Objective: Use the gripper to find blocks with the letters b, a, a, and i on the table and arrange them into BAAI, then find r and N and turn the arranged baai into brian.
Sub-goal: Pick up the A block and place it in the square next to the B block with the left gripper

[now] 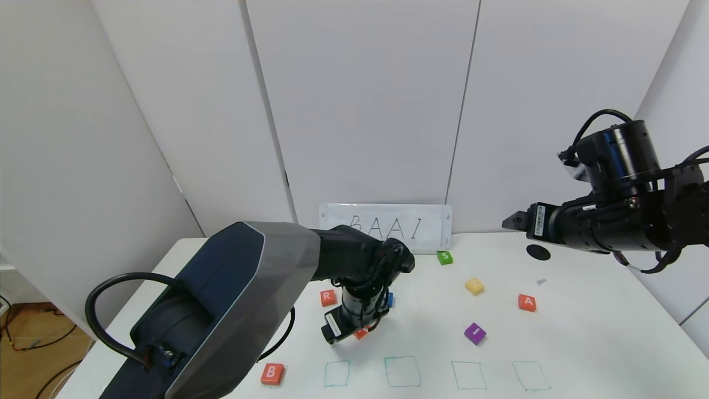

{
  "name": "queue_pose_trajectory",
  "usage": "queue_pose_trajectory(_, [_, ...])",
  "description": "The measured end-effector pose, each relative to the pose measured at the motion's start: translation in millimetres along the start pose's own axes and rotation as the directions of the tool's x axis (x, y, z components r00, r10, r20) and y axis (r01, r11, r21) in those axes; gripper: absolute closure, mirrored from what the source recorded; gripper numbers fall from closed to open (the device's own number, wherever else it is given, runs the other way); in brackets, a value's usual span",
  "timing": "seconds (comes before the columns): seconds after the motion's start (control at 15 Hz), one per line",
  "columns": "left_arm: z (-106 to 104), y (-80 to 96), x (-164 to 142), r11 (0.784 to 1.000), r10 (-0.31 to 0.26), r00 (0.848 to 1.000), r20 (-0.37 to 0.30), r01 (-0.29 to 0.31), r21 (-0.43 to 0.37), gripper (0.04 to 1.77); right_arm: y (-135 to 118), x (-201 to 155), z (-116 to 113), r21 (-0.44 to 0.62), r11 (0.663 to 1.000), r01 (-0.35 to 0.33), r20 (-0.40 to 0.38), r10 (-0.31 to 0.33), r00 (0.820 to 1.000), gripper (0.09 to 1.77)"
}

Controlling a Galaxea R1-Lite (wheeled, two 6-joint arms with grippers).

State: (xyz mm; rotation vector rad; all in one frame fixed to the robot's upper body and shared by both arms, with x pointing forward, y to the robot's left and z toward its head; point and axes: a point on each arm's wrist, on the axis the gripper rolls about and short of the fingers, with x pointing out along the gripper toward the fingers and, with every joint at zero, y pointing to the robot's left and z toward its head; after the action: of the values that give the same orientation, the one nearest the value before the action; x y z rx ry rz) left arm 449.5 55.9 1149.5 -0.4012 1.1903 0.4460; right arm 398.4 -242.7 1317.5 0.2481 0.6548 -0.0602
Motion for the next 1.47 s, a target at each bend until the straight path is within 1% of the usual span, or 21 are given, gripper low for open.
queue_pose_trajectory(0.07, [-1, -0.4, 0, 1.000, 0.000, 1.000, 0.000, 0.000, 0.002, 0.09, 0, 0, 0, 0.000, 1.000, 0.000, 0.000, 0.000, 1.000, 0.15])
queue_pose_trajectory(0.2, [-3, -1.1, 1, 1.000, 0.000, 1.000, -0.001, 0.000, 0.007, 0.45, 0, 0, 0, 0.000, 1.000, 0.000, 0.000, 0.000, 1.000, 0.15])
queue_pose_trajectory(0.27, [-3, -1.2, 1, 1.000, 0.001, 1.000, -0.001, -0.001, 0.008, 0.59, 0, 0, 0, 0.000, 1.000, 0.000, 0.000, 0.000, 1.000, 0.15])
queue_pose_trajectory(0.4, [-4, -1.2, 2, 1.000, 0.002, 1.000, -0.002, -0.002, 0.010, 0.84, 0, 0, 0, -0.001, 1.000, 0.000, 0.000, 0.000, 1.000, 0.15])
queue_pose_trajectory(0.53, [-4, -1.3, 3, 1.000, 0.004, 1.000, -0.001, -0.004, 0.012, 1.02, 0, 0, 0, -0.001, 1.000, 0.000, 0.000, 0.000, 1.000, 0.15])
queue_pose_trajectory(0.6, [-4, -1.4, 3, 1.000, 0.005, 1.000, -0.002, -0.005, 0.014, 1.20, 0, 0, 0, -0.001, 1.000, 0.000, 0.000, 0.000, 1.000, 0.15])
queue_pose_trajectory(0.67, [-4, -1.4, 3, 1.000, 0.005, 1.000, -0.002, -0.005, 0.015, 1.30, 0, 0, 0, -0.001, 1.000, -0.001, 0.001, 0.001, 1.000, 0.15])
queue_pose_trajectory(1.07, [-8, -1.5, 1, 0.999, 0.010, 1.000, -0.006, -0.010, 0.032, 1.30, 0, -1, 0, -0.001, 1.000, -0.001, 0.002, 0.001, 1.000, 0.15])
queue_pose_trajectory(1.2, [-9, 3.6, -2, 0.998, 0.041, 0.999, -0.019, -0.040, 0.049, 1.30, 0, -1, 1, 0.000, 1.000, -0.001, 0.003, 0.001, 1.000, 0.15])
queue_pose_trajectory(1.47, [-8, 10.8, -11, 0.996, 0.049, 0.999, -0.017, -0.048, 0.076, 1.30, -3, -6, 4, 0.010, 1.000, -0.005, 0.019, 0.005, 1.000, 0.15])
